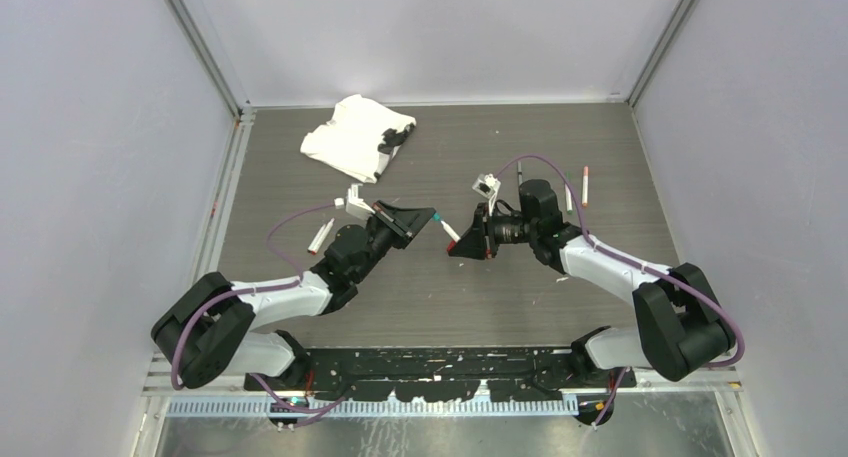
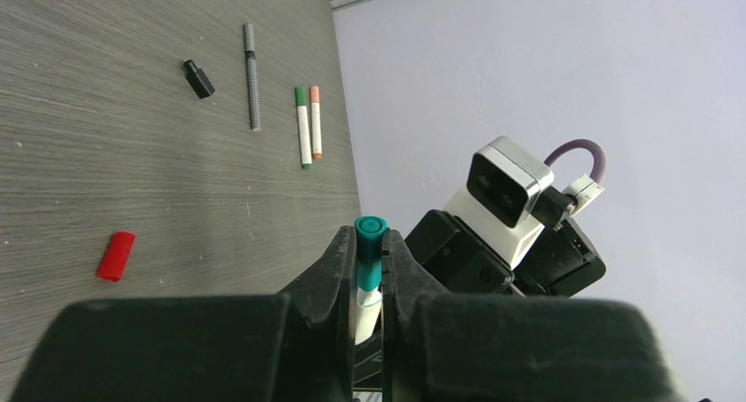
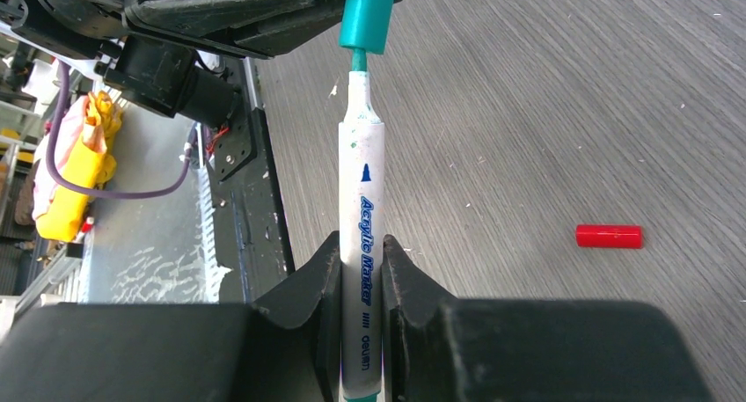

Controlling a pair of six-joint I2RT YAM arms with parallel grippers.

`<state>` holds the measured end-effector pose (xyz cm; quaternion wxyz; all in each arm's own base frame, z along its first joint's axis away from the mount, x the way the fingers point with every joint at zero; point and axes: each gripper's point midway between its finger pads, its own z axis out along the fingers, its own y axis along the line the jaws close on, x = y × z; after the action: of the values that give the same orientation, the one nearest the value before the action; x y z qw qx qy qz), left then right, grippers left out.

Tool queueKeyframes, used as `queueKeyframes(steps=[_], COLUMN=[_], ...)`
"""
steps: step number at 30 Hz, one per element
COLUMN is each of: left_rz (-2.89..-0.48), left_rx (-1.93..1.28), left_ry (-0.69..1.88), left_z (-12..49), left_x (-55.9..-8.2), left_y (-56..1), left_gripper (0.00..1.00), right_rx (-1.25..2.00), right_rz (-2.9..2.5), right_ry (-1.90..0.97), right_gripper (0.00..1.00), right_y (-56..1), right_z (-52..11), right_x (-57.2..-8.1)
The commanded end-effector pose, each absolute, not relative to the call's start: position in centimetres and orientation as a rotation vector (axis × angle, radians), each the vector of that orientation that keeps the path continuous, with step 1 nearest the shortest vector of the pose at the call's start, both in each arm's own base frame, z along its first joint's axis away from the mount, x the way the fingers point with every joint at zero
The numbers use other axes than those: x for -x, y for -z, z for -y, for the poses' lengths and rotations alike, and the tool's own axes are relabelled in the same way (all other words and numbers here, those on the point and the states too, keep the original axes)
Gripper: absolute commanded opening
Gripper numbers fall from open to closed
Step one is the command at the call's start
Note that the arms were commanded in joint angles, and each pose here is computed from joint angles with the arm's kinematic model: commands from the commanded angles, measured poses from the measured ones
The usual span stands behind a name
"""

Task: Insert the pens into the pen caps
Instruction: Insert the pen cap onto the pen.

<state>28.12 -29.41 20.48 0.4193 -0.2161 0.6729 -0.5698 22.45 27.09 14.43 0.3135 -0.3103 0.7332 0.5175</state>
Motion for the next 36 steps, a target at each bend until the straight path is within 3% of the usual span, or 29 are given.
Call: queueKeyframes(steps=[1, 27, 36], left_rz=[-1.620, -1.642, -1.654], left_rx=[0.522, 0.478, 0.272], left_ry=[1.492, 1.545, 1.574], left_z=[30.0, 31.7, 33.8], left_x=[-28.2, -27.6, -25.5], left_y=[-22.9, -22.5, -23.4], left_gripper=[0.01, 0.01, 0.01], right_rx=[0.827, 0.761, 0.647], right_rz=[-1.878, -1.917, -1.819], right_ry=[-1.340, -1.293, -1.431], right_gripper=[0.01, 0.01, 0.01], right_y=[-16.1, -16.0, -19.7], right_z=[-27.6, -27.5, -27.4], right_x=[-23.5, -24.6, -25.0])
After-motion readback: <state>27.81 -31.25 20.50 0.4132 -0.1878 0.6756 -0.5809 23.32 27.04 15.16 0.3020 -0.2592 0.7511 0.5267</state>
